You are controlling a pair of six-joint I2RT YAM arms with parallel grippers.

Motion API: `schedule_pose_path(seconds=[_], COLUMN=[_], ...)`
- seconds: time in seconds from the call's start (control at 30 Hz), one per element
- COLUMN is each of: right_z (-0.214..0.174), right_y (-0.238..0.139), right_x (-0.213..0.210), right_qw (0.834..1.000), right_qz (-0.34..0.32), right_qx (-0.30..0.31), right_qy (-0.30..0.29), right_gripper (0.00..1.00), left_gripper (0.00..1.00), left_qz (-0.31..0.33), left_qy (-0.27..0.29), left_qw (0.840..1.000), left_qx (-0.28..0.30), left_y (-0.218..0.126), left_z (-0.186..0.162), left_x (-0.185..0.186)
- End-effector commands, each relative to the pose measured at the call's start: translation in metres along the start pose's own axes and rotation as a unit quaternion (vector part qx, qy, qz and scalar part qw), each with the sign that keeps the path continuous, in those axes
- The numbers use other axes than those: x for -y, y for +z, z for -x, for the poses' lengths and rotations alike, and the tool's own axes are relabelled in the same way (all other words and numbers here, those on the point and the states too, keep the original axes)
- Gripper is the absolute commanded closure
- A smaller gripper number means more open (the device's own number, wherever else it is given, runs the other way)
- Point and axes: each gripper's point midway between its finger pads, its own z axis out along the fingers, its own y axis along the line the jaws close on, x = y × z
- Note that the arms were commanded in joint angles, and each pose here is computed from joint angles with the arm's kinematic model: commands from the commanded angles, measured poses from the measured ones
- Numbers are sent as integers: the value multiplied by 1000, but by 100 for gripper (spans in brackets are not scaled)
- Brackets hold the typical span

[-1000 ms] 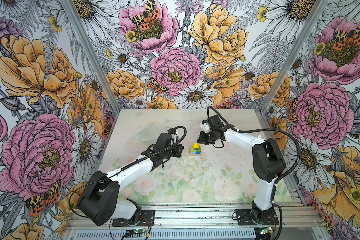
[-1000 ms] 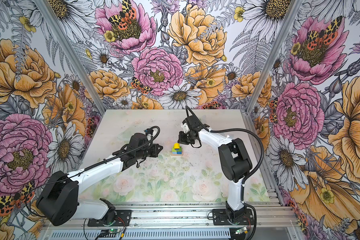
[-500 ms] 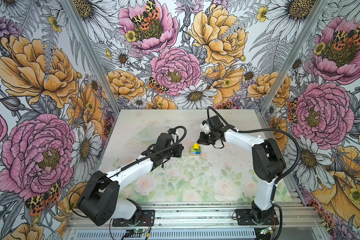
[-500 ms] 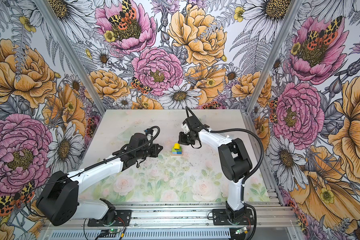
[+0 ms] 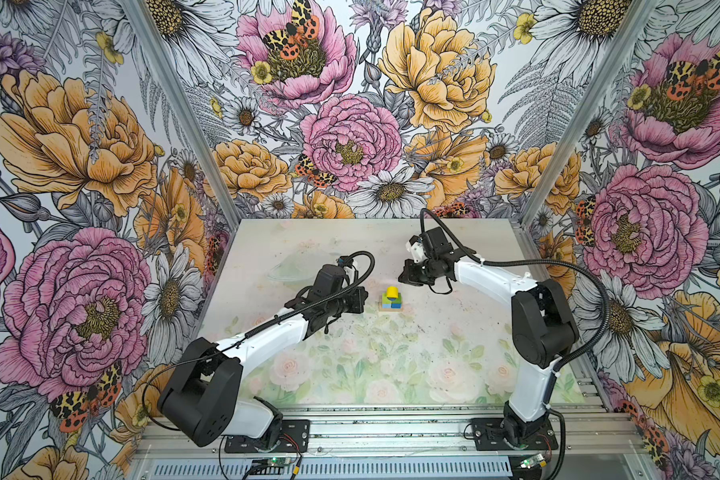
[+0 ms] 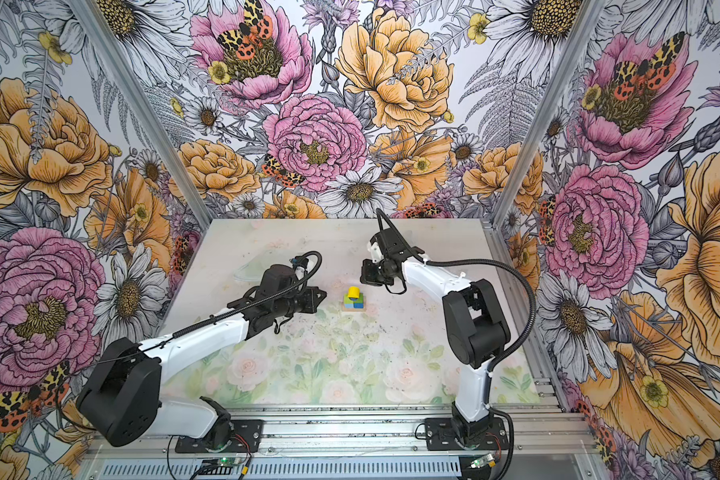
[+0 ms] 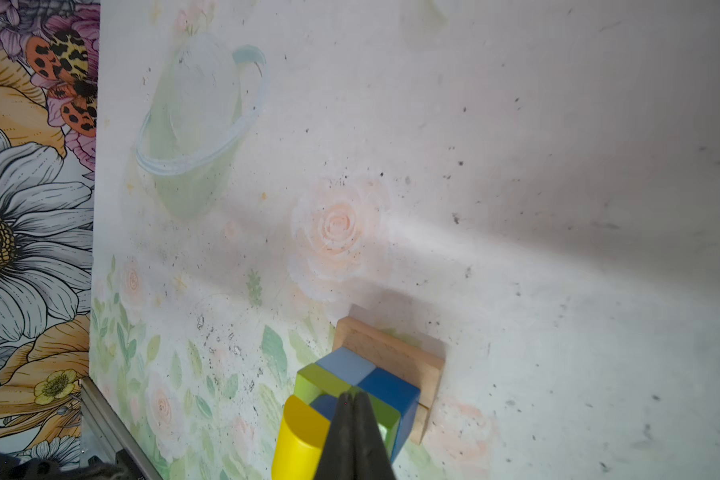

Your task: Build the wood block tower

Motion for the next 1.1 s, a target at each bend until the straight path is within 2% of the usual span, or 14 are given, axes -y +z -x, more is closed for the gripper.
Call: schedule_pose_path(seconds=[0.0, 0.43, 0.8, 0.87, 1.07], right_z=[11, -28, -42, -43, -43], right_y=[-29, -31, -26, -27, -30], right_x=[1, 4, 4, 4, 3], right_qw=[999, 999, 999, 999, 999], right_qz=[-12, -9, 2, 2, 2], right_qx=[40, 29, 30, 31, 35], right_qy=[0, 19, 32, 32, 31], right_gripper=[100, 100, 100, 100, 100], left_gripper=[100, 100, 100, 100, 100], left_qz=[4, -25, -62, -62, -75], left_qy=[14, 28, 31, 24, 22], left_qw=[1000, 999, 997, 997, 995], left_qx=[17, -3, -25, -45, -56], left_y=[4, 46, 78, 92, 99], left_z=[21, 46, 60, 48, 41], left_x=[0, 9, 18, 12, 17])
